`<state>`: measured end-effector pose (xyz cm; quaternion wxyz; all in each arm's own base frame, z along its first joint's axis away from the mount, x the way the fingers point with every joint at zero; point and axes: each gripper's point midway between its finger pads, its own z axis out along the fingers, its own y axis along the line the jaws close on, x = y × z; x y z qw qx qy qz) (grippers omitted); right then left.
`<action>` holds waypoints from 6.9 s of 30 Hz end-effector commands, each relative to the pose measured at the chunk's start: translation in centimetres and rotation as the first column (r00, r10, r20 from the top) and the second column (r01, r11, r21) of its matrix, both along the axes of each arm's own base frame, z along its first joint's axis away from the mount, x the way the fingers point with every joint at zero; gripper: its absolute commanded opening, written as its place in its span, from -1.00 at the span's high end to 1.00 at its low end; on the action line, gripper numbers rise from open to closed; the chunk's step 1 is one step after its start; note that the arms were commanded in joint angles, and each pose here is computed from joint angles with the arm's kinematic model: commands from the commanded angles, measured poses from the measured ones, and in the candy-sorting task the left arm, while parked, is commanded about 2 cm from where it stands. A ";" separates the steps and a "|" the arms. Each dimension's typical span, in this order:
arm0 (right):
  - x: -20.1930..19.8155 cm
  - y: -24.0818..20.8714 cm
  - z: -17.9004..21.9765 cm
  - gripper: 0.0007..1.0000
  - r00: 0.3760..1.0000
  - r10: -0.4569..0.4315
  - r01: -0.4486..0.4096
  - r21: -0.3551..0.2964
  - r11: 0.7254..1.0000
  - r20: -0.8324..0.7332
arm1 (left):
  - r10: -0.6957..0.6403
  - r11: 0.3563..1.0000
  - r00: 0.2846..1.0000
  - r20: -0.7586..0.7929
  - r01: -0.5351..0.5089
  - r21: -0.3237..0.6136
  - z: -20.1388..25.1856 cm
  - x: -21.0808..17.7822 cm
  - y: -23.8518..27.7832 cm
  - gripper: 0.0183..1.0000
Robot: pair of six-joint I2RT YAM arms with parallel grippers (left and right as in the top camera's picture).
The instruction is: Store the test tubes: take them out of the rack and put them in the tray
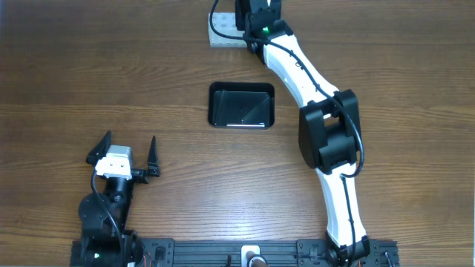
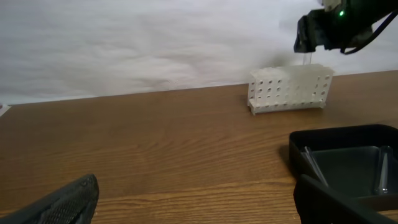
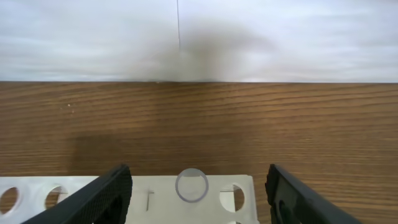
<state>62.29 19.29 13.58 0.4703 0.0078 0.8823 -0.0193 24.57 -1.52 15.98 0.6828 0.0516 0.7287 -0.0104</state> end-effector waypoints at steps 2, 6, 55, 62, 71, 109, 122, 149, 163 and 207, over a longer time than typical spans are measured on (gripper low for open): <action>0.7 0.8 -1.4 -0.37 1.000 0.014 -0.014 0.001 1.000 0.010 | -0.009 1.000 1.000 0.002 0.009 0.010 -0.1 0.0 -0.1 -1.00; 1.0 0.9 -1.4 -0.37 1.000 0.014 -0.014 0.007 1.000 0.024 | -0.009 1.000 1.000 0.002 0.009 0.010 -0.1 0.0 -0.1 -1.00; 1.5 1.0 -2.6 0.46 0.999 0.018 -0.017 -0.010 1.000 0.034 | -0.009 1.000 1.000 0.002 0.009 0.010 -0.1 0.0 -0.1 -1.00; 1.5 1.0 -2.6 0.60 0.999 0.018 -0.018 -0.010 1.000 0.033 | -0.009 1.000 1.000 0.002 0.009 0.010 -0.1 0.0 -0.1 -1.00; 1.5 1.0 -2.6 0.72 0.999 0.018 -0.017 -0.010 1.000 0.034 | -0.009 1.000 1.000 0.002 0.009 0.010 -0.1 0.0 -0.1 -1.00; -12.0 3.3 15.6 0.94 0.991 0.128 -0.123 0.101 0.987 -0.039 | -0.009 1.000 1.000 0.002 0.009 0.010 -0.1 0.0 -0.1 -1.00; -14.4 7.6 1.3 0.98 0.862 0.208 -0.056 0.323 0.945 -0.462 | -0.009 1.000 1.000 0.002 0.009 0.010 -0.1 0.0 -0.1 -1.00; -18.3 5.7 -8.2 0.98 0.671 0.134 0.041 0.216 0.975 -0.730 | -0.009 1.000 1.000 0.002 0.009 0.010 -0.1 0.0 -0.1 -1.00; -18.6 5.4 -9.6 0.96 0.653 0.111 0.046 0.185 0.982 -0.750 | -0.009 1.000 1.000 0.002 0.009 0.010 -0.1 0.0 -0.1 -1.00; -21.8 -2.2 15.4 -0.50 0.926 0.214 -0.238 -0.042 0.970 -0.312 | -0.009 1.000 1.000 0.002 0.009 0.010 -0.1 0.0 -0.1 -1.00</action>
